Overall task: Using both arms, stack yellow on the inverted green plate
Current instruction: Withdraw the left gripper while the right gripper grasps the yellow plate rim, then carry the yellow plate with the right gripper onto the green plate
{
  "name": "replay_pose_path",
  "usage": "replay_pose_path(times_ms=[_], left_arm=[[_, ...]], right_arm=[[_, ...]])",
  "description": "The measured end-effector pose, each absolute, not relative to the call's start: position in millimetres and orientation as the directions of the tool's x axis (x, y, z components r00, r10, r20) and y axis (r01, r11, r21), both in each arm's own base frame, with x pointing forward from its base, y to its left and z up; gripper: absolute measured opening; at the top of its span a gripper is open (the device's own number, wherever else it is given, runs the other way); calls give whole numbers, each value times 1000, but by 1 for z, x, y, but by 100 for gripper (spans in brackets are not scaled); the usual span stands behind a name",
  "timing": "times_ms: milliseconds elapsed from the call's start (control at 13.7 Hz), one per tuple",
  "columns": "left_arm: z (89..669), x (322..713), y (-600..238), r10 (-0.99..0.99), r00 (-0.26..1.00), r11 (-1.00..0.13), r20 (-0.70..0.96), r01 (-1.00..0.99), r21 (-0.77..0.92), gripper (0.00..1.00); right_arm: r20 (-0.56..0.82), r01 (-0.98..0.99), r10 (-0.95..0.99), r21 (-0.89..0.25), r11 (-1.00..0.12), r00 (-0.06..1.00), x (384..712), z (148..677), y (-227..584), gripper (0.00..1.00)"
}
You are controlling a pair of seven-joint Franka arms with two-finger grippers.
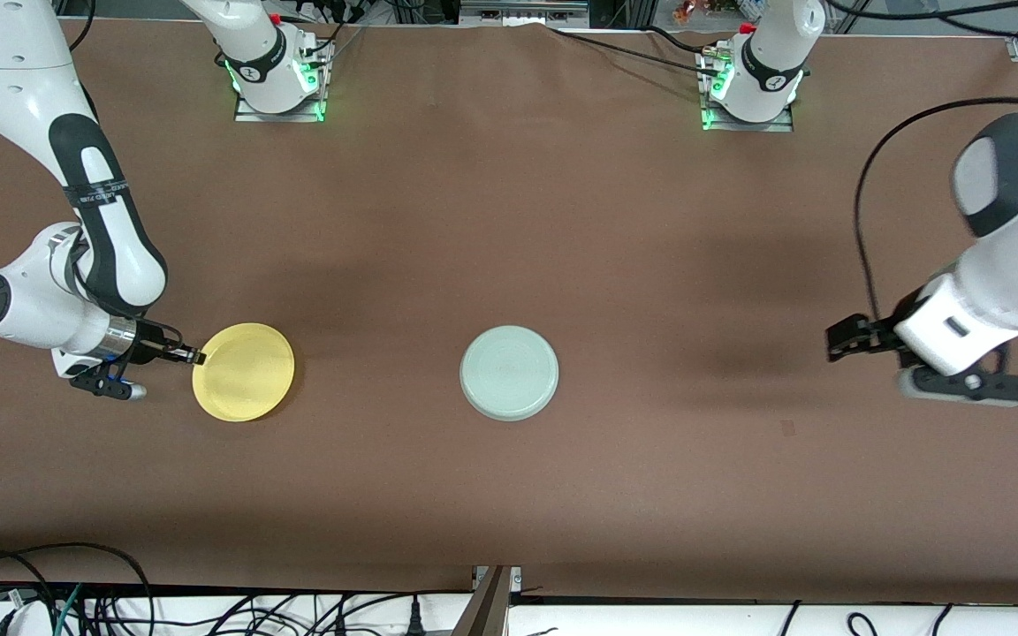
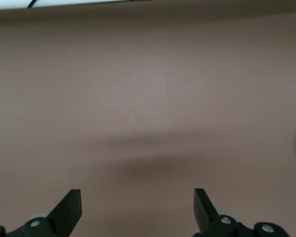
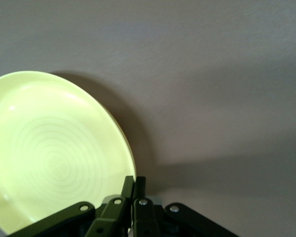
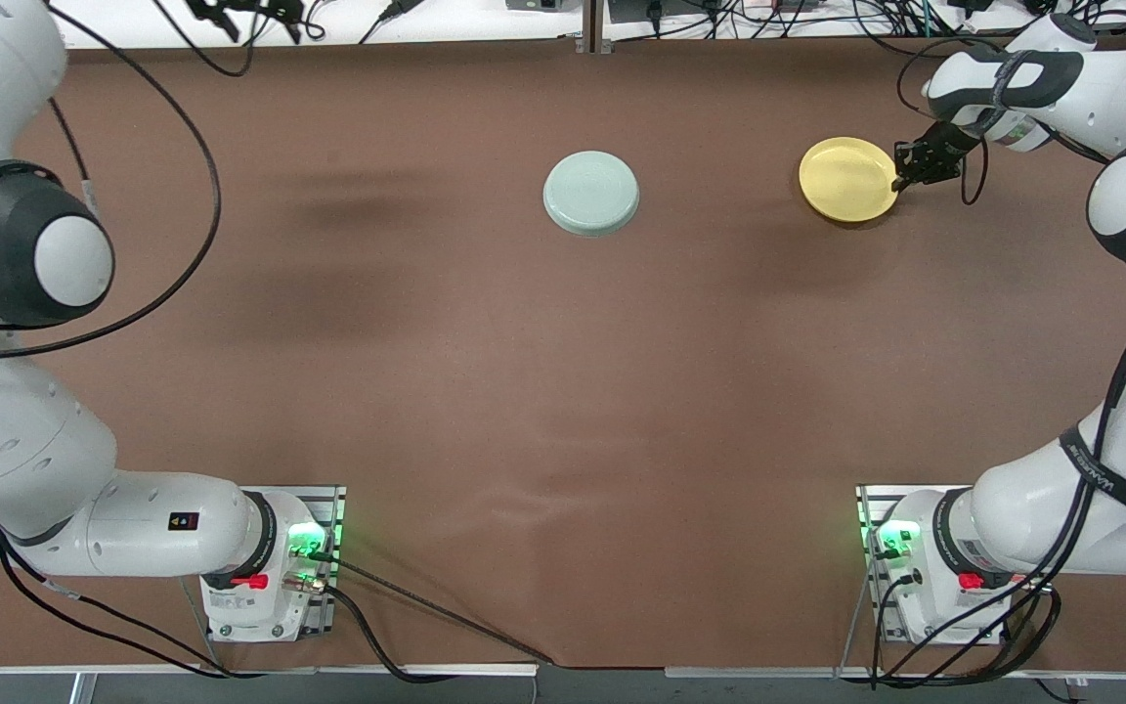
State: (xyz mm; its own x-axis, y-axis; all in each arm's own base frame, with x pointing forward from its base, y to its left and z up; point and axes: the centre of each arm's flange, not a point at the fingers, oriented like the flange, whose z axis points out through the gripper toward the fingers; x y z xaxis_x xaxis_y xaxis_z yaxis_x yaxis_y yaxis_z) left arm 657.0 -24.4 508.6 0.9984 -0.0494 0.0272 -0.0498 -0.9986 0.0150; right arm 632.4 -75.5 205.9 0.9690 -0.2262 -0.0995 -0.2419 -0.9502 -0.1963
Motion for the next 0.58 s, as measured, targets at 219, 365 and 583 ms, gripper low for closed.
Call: replay_pose_path(times_ms=[219, 365, 583], left_arm=[[534, 627, -8, -24, 999, -1000, -40, -23, 7, 100], [541, 619, 1, -7, 999, -1000, -54, -7, 3, 100], [534, 619, 8, 5, 998, -1000, -67, 5, 1, 100]], right_arm=[[-169, -300, -265, -240, -923, 949, 638, 265, -34, 2], [-207, -350, -302, -257, -901, 930, 635, 304, 13, 2], [-236, -398, -341, -267, -878, 910, 629, 331, 93, 2]])
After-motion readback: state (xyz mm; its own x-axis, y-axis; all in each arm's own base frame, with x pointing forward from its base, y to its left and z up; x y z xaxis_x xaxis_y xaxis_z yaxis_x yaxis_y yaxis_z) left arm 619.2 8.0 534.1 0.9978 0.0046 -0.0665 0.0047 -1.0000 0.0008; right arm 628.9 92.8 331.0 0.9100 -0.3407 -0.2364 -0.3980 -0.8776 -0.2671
